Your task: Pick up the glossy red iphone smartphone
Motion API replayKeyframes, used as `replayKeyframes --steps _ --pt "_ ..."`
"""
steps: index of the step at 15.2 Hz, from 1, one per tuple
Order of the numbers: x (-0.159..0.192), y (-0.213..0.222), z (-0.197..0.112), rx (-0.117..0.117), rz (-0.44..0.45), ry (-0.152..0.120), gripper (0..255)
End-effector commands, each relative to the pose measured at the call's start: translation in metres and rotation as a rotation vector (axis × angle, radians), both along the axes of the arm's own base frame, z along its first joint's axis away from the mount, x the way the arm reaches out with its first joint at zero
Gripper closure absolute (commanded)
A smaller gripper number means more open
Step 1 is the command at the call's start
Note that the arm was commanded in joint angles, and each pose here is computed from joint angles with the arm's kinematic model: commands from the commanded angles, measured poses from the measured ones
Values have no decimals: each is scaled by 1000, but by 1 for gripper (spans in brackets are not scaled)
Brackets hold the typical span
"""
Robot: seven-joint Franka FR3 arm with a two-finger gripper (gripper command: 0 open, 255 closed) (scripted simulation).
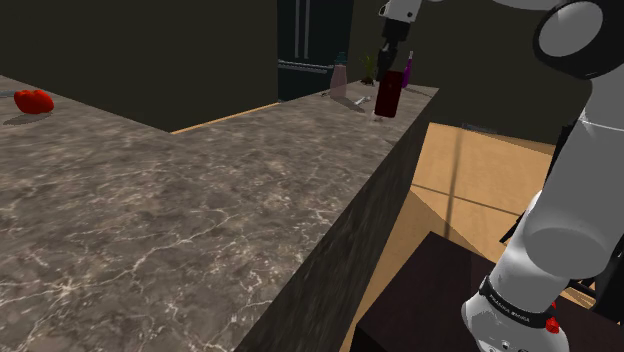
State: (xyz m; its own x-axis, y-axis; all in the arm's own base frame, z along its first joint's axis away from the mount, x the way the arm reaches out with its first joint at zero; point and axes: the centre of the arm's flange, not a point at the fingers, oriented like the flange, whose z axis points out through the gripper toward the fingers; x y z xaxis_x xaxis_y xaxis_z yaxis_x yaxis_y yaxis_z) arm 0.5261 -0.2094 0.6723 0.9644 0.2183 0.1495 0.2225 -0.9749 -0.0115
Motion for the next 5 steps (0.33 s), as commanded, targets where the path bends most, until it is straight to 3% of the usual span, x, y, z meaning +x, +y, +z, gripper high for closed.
replayKeyframes --steps 1,5 --pt "1 0 11 0 0 0 255" --pt "1 0 23 0 0 0 255"
